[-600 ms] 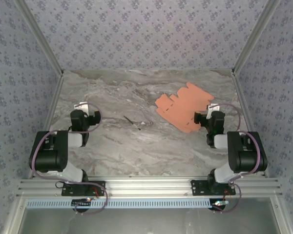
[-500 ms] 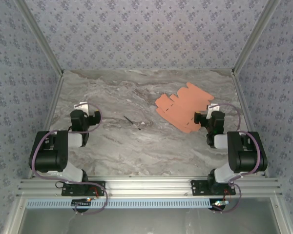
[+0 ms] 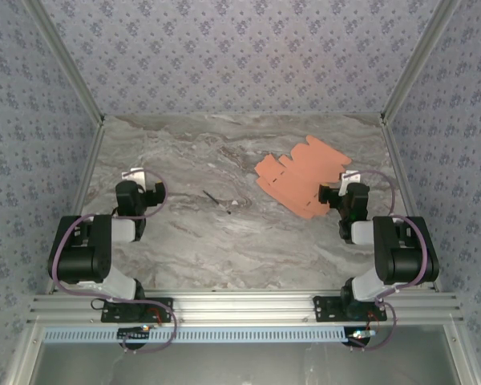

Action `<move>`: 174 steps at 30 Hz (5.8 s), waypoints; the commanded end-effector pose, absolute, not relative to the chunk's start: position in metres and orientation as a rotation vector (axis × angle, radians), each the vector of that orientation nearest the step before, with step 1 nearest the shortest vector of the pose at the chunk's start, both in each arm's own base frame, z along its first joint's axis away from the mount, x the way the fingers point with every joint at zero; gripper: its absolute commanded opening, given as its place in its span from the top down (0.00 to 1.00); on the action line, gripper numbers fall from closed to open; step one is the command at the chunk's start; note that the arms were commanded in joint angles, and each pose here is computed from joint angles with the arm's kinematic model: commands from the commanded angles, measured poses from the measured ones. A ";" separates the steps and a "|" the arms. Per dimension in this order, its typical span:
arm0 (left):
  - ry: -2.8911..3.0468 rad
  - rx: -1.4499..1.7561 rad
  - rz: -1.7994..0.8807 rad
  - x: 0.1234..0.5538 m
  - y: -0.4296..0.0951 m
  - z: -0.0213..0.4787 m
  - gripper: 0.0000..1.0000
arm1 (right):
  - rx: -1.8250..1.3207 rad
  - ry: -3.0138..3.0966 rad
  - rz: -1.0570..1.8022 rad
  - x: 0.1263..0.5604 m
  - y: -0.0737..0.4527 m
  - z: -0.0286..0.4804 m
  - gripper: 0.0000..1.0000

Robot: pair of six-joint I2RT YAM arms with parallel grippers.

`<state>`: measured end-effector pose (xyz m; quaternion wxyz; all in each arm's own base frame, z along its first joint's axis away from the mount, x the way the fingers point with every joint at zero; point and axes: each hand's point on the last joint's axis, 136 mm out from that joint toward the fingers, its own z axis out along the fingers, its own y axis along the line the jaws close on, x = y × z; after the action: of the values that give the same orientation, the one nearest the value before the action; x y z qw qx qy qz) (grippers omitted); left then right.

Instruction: Fold the paper box

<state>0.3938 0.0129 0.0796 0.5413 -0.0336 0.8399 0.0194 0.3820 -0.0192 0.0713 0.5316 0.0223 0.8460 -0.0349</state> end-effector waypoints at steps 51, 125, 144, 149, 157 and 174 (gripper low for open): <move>2.256 0.147 -0.518 0.323 -0.210 0.142 0.09 | 0.559 2.564 0.447 0.333 0.017 0.080 0.27; 1.299 1.879 0.013 0.271 -0.304 0.358 0.31 | -1.249 1.949 0.201 0.271 0.189 0.314 1.00; 1.504 1.980 -0.081 0.292 -0.304 0.323 0.62 | -1.259 1.876 -0.013 0.268 0.176 0.325 1.00; 1.534 1.975 -0.098 0.297 -0.308 0.319 0.84 | -1.247 1.851 -0.058 0.272 0.175 0.330 1.00; 1.618 1.789 -0.170 0.309 -0.308 0.341 1.00 | -1.087 1.847 -0.052 0.280 0.165 0.358 0.57; 1.627 1.281 -0.696 0.300 -0.266 0.397 1.00 | -0.791 1.700 0.470 0.297 0.140 0.381 0.25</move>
<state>0.3151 -0.2607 0.3609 0.4196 0.5422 0.6966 -0.2113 0.2948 0.1269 0.3696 0.5510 -0.3352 0.7520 0.1361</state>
